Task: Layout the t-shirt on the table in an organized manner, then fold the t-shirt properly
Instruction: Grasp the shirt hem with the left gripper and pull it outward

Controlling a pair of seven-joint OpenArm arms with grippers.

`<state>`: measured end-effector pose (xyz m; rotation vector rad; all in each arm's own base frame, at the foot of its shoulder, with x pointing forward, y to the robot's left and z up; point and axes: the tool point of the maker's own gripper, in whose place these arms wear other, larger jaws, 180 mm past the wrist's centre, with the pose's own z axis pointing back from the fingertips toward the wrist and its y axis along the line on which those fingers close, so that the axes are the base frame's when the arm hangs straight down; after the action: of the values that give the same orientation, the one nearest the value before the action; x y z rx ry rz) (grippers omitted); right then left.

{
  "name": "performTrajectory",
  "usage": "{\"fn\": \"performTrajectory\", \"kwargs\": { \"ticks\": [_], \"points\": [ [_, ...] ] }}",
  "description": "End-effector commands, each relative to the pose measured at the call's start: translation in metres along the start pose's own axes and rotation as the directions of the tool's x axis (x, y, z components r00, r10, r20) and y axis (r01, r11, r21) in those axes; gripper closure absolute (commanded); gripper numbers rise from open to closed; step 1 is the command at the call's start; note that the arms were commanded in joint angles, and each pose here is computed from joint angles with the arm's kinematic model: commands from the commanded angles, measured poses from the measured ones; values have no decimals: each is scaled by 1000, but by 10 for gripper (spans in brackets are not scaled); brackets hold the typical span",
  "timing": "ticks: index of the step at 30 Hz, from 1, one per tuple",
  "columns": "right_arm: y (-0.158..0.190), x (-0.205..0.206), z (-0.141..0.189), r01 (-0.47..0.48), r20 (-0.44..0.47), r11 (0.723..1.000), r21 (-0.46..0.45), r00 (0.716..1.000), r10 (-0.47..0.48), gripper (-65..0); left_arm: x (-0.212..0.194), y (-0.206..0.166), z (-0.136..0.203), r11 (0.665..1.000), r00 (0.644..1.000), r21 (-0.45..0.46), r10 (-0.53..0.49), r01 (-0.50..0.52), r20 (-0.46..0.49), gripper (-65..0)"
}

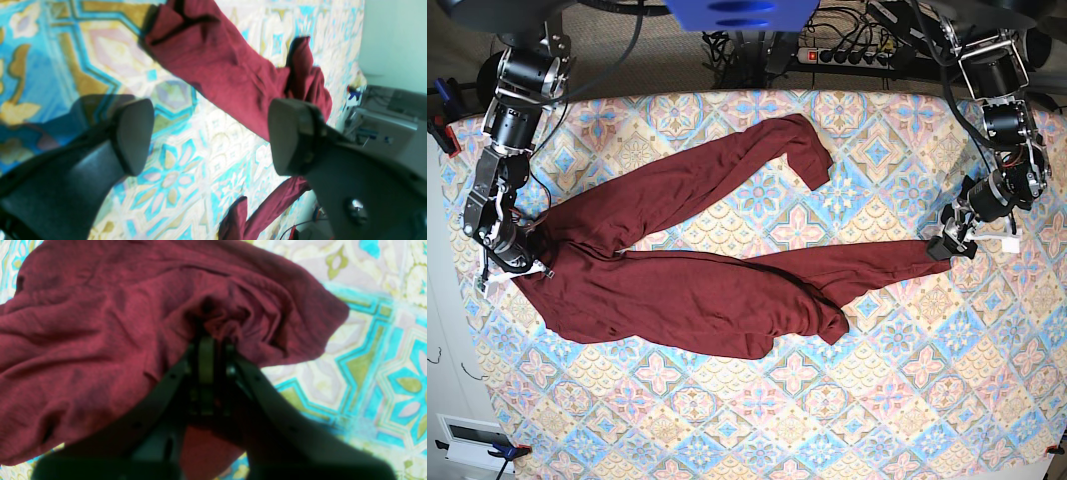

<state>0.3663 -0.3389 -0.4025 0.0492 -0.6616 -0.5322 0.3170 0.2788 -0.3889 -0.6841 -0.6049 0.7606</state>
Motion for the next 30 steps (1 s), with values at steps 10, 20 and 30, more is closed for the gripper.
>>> {"fn": "performTrajectory", "kwargs": {
  "ticks": [10, 20, 30],
  "points": [
    [1, 27, 8, -9, 67, 1000, 5, 998, 9, -7, 29, 3, -23, 989, 989, -25, 148, -147, 11, -524],
    [1, 27, 8, -10, 67, 1000, 5, 998, 10, -7, 46, -48, -66, 988, 990, -63, 144, -144, -10, -206],
    [0, 19, 19, -46, 63, 999, 1, 997, 46, -8, 145, -141, -52, 993, 970, -109, -8, 36, 242, 0]
  ]
}}
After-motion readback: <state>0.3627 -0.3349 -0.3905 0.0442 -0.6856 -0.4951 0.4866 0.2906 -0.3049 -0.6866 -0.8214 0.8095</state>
